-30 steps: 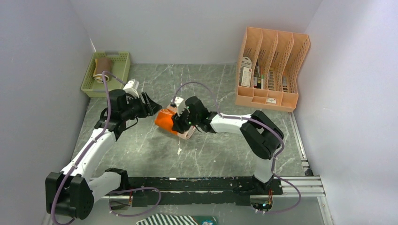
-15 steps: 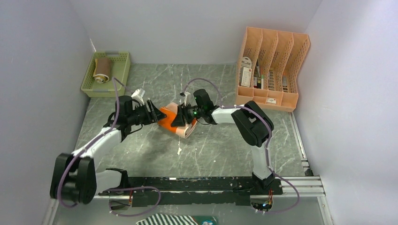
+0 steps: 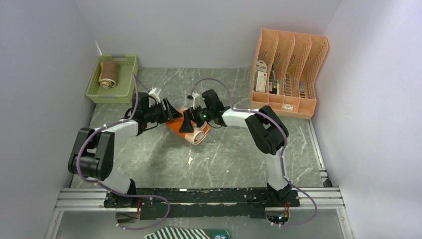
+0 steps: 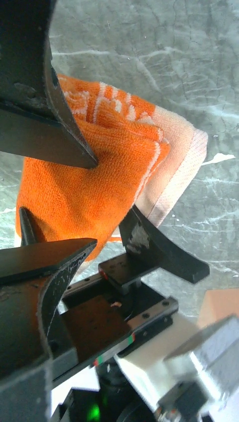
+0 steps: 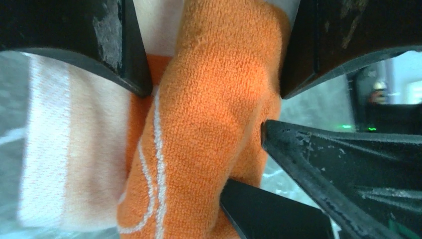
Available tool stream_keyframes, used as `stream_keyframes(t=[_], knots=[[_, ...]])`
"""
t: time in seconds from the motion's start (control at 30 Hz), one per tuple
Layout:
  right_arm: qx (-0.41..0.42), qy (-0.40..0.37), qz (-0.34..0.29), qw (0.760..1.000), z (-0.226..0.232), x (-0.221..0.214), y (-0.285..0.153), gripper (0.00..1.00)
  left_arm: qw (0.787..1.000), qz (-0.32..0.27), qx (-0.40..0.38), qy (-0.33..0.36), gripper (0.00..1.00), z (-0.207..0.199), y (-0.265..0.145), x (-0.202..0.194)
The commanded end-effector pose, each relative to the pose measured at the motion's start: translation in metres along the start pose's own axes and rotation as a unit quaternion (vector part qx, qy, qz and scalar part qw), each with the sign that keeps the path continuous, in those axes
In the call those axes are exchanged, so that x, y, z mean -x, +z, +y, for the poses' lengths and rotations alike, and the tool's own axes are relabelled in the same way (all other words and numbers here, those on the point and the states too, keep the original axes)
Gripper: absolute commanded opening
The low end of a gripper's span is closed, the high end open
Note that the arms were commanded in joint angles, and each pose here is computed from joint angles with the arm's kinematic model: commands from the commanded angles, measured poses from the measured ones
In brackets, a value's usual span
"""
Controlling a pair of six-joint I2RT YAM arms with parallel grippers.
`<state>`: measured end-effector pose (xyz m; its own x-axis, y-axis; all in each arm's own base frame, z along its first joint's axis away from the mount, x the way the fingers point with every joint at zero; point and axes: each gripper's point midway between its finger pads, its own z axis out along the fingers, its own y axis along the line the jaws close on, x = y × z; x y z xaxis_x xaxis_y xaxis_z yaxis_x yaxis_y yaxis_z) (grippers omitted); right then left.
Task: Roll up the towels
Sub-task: Roll the towel at the center of the board.
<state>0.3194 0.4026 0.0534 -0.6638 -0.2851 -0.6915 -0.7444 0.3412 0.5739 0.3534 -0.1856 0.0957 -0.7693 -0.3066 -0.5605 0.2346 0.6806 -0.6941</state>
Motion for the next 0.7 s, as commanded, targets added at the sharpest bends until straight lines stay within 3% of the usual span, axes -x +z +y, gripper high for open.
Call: stream_keyframes(t=[0.0, 0.23, 0.37, 0.67], knots=[[-0.118, -0.122, -0.001, 0.986, -0.013, 0.026, -0.024, 1.0, 0.999, -0.01, -0.012, 0.03, 0.66, -0.006, 0.006, 0.01], [-0.238, -0.228, -0.025, 0.944, -0.007, 0.056, -0.061, 1.0, 1.0, 0.002, -0.001, 0.027, 0.66, 0.0, 0.012, 0.002], [-0.282, -0.274, -0.012, 0.92, 0.007, 0.052, -0.06, 1.0, 1.0, 0.009, 0.002, 0.025, 0.65, 0.001, 0.018, -0.001], [-0.326, -0.277, 0.038, 0.903, 0.013, 0.023, -0.049, 1.0, 0.999, 0.012, 0.038, 0.024, 0.65, 0.011, 0.03, 0.006]])
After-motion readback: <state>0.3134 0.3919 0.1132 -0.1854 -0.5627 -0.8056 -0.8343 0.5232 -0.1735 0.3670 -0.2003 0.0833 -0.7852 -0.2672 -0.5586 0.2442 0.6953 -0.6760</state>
